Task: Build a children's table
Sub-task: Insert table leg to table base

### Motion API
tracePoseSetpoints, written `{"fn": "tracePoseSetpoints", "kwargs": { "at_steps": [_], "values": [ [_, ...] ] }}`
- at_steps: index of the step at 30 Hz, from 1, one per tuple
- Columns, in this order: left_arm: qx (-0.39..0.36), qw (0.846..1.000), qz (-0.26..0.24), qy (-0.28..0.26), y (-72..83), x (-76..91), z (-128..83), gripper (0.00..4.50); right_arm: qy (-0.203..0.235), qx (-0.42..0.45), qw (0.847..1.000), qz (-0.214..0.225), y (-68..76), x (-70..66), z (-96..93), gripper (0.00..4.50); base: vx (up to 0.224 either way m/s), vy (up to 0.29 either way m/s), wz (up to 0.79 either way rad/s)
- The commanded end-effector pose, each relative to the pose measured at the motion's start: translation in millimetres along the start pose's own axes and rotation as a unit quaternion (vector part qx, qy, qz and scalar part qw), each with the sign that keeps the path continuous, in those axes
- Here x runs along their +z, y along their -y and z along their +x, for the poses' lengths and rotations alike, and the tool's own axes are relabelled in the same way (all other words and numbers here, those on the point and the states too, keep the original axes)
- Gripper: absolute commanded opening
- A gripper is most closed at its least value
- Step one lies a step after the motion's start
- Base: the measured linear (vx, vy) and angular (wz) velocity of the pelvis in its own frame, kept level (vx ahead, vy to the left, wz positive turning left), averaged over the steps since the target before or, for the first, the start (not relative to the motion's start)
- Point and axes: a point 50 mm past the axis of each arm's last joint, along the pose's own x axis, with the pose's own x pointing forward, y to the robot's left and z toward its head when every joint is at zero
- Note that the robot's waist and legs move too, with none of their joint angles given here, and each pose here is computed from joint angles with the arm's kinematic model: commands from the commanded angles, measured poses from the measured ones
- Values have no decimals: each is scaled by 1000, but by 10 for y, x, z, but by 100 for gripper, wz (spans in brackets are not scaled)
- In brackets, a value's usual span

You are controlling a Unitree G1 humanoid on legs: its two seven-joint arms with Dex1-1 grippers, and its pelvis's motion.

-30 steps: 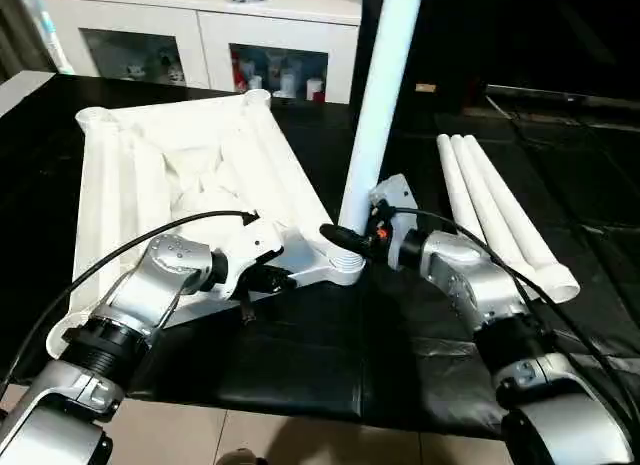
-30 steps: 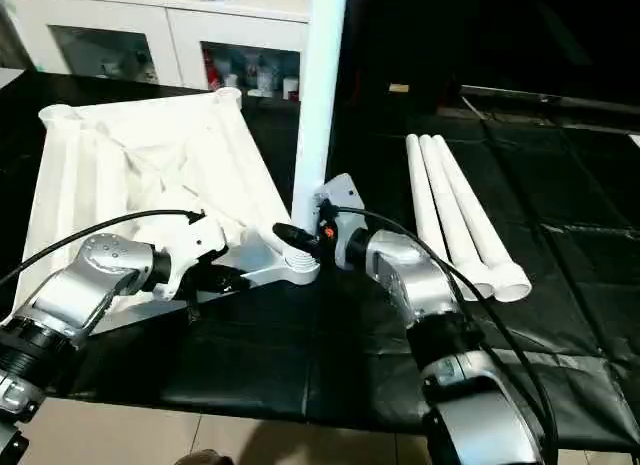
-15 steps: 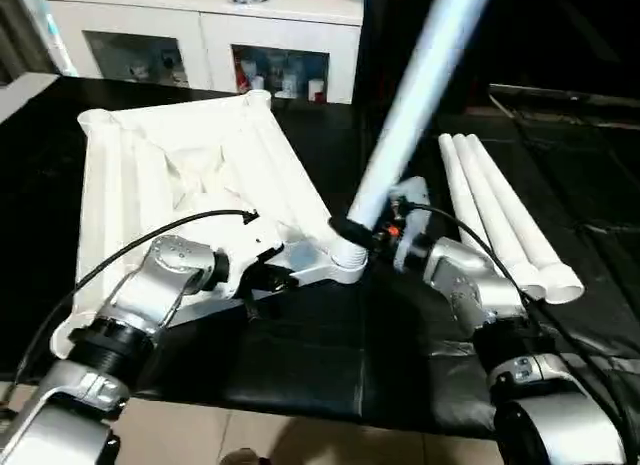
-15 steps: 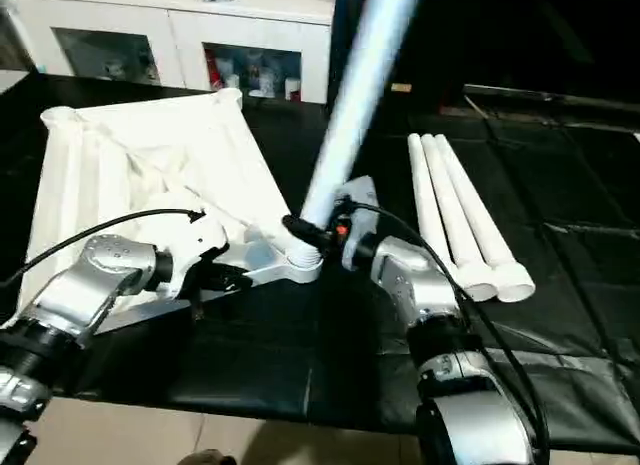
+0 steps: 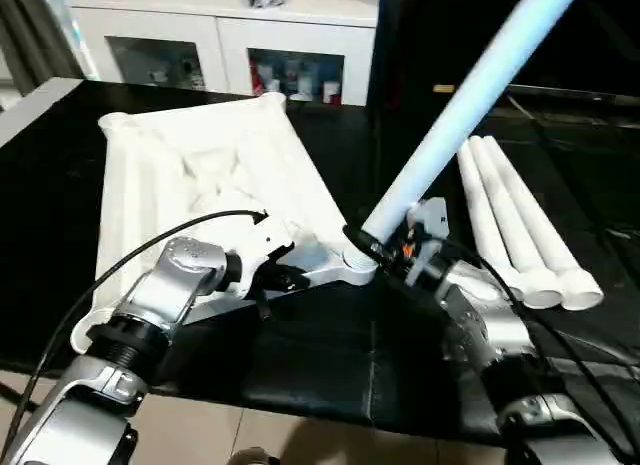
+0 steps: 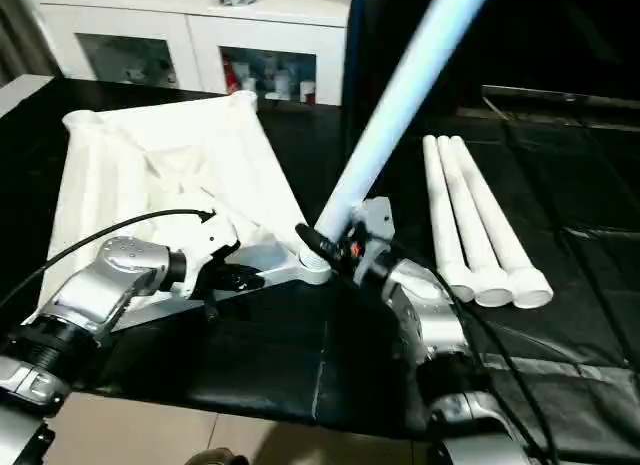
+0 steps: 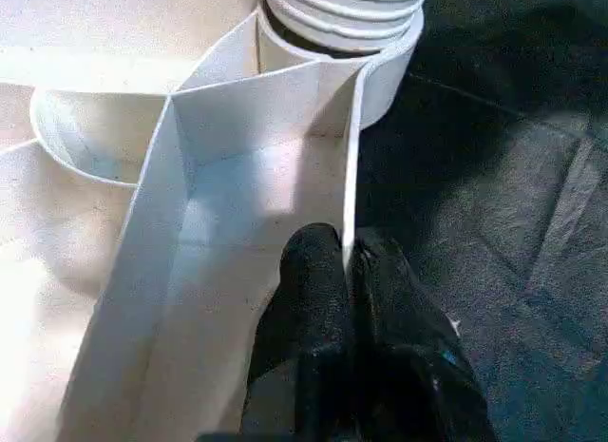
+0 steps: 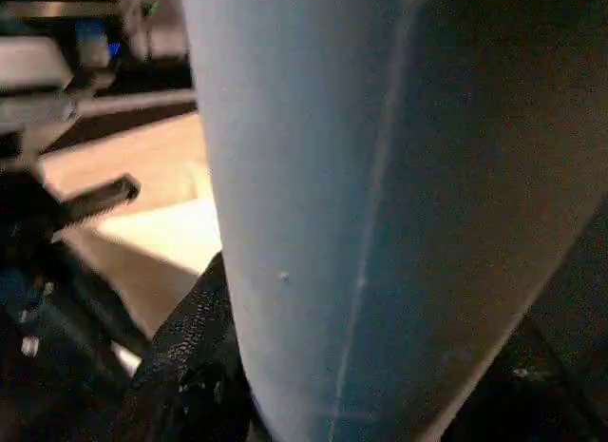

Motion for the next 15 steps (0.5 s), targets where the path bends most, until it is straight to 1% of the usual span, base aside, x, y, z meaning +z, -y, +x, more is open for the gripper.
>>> {"fn": "tracePoseSetpoints", "kwargs": {
  "at_steps": [1, 2, 4, 5, 9, 11, 14, 15],
  "values": [
    [74, 996, 25, 36, -207, 187, -196, 0, -116, 40, 992, 33, -128, -452, -205, 192, 0, 0, 0],
    [69, 997, 34, 30, -192, 172, -190, 0, -123, 52, 991, 32, -136, -451, -196, 192, 0, 0, 0],
    [47, 997, 61, 5, -139, 125, -171, 0, -133, 83, 987, 31, -140, -422, -102, 192, 0, 0, 0],
    [46, 997, 62, 4, -138, 124, -170, 0, -134, 85, 987, 31, -141, -421, -97, 192, 0, 0, 0],
    [24, 997, 73, -10, -117, 118, -155, 0, -142, 128, 981, 35, -197, -380, 41, 192, 0, 0, 0],
    [17, 997, 79, -16, -113, 117, -152, 0, -143, 144, 978, 38, -226, -374, 69, 192, 0, 0, 0],
    [-10, 995, 94, -32, -107, 98, -156, 0, -152, 188, 969, 49, -305, -399, 82, 192, 0, 0, 0],
    [-10, 995, 94, -32, -107, 98, -156, 0, -152, 188, 969, 49, -305, -399, 82, 192, 0, 0, 0]
  ]
}}
